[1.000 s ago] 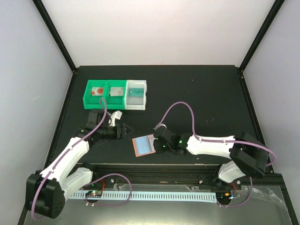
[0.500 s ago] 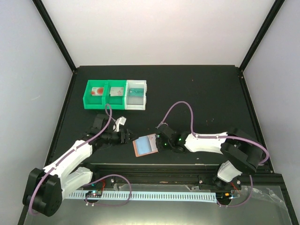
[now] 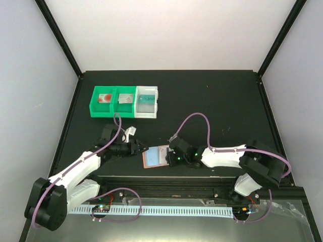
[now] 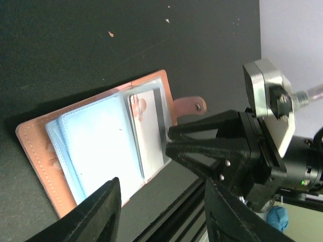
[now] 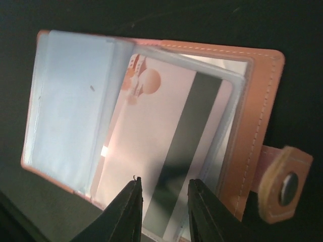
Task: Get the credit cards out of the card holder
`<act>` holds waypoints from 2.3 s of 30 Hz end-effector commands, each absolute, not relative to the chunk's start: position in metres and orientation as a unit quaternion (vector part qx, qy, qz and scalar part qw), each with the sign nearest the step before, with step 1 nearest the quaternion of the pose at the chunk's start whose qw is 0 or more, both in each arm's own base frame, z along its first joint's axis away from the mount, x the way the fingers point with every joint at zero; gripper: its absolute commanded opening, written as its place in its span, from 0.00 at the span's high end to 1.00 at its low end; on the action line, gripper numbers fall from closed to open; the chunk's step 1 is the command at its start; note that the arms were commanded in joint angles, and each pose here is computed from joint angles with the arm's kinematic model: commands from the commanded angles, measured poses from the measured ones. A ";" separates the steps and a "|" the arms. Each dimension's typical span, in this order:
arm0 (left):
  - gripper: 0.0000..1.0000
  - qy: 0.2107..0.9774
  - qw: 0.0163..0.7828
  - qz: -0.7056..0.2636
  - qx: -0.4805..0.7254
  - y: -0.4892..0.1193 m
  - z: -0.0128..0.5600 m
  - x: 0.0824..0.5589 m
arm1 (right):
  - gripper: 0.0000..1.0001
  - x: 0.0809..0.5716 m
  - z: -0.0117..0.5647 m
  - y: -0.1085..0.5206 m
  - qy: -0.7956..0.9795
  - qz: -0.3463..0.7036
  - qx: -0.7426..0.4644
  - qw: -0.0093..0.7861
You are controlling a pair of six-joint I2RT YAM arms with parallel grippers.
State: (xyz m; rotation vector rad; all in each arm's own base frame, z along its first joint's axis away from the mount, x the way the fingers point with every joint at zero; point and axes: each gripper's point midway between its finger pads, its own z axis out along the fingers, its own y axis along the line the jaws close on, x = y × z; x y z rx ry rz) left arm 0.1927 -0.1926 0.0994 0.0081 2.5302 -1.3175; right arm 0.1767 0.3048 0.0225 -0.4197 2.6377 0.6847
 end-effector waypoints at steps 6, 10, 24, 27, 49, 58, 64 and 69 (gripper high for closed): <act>0.62 0.873 0.127 -0.471 0.019 -0.205 0.091 0.196 | 0.73 0.149 0.021 0.308 0.942 0.264 -0.150 0.145; 0.64 0.872 0.120 -0.474 0.026 -0.211 0.089 0.195 | 0.73 0.156 0.027 0.305 0.943 0.254 -0.144 0.163; 0.68 0.868 0.097 -0.486 0.034 -0.233 0.079 0.190 | 0.80 0.175 0.041 0.303 0.940 0.237 -0.126 0.211; 0.70 0.870 0.093 -0.482 0.033 -0.235 0.073 0.189 | 0.81 0.179 0.037 0.298 0.943 0.222 -0.121 0.218; 0.72 0.894 0.075 -0.441 -0.019 -0.250 0.030 0.184 | 0.95 0.155 -0.005 0.281 0.952 0.229 -0.109 0.169; 0.71 0.900 0.094 -0.426 -0.012 -0.242 0.039 0.183 | 0.95 0.152 0.006 0.288 0.942 0.263 -0.104 0.181; 0.71 0.903 0.084 -0.421 -0.012 -0.240 0.032 0.179 | 0.89 0.160 0.025 0.289 0.937 0.266 -0.100 0.202; 0.71 0.901 0.089 -0.424 -0.007 -0.244 0.036 0.183 | 0.88 0.172 0.041 0.287 0.931 0.261 -0.089 0.238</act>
